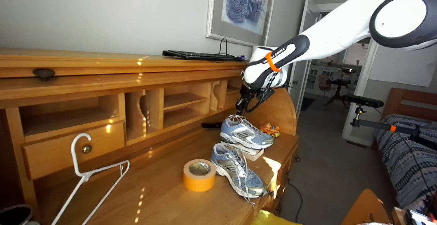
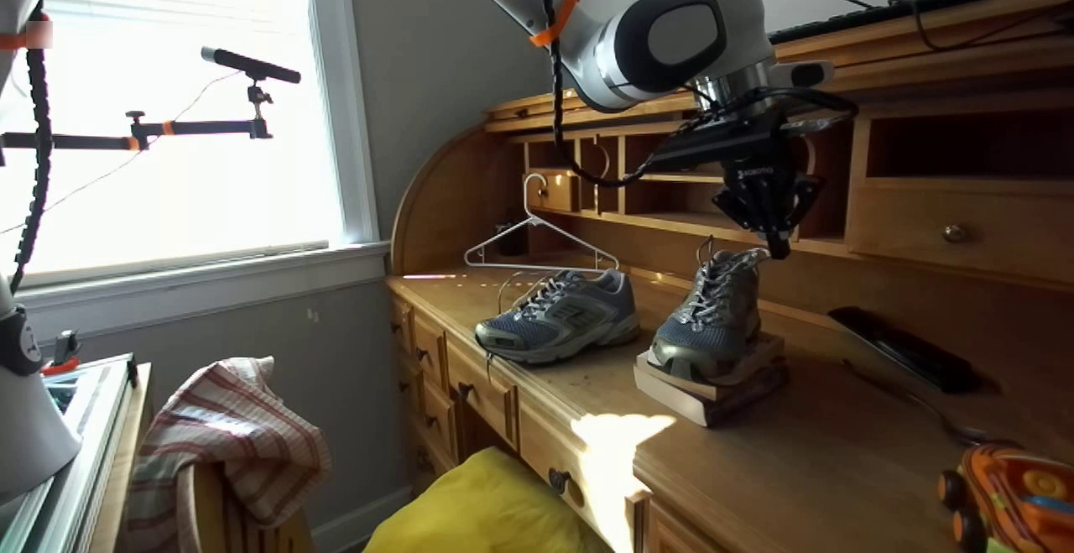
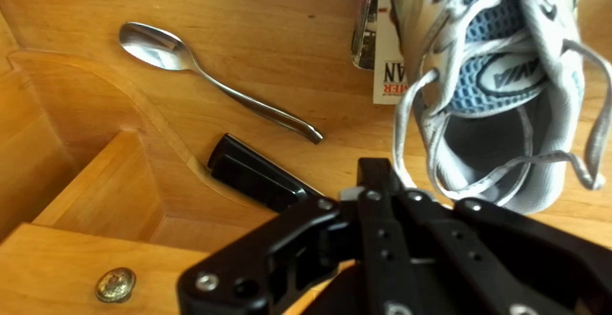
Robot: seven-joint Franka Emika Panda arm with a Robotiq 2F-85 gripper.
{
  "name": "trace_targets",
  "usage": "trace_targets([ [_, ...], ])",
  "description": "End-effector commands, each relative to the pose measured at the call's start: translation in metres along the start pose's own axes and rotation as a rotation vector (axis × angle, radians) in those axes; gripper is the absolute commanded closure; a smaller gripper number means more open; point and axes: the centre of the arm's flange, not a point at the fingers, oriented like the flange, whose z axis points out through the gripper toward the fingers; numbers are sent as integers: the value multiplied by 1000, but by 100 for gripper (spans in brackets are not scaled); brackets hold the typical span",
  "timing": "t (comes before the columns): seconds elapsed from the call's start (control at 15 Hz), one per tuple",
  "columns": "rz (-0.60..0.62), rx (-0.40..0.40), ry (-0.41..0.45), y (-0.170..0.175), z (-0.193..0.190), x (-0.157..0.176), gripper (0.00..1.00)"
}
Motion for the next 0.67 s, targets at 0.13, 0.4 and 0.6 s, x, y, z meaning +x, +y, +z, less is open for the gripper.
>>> trace_targets([
  [0.13,21,8,23,0,15,-2,100],
  [0.4,21,38,23,-7,4,-2,100],
  [0.6,9,54,34,-15,-6,0,100],
])
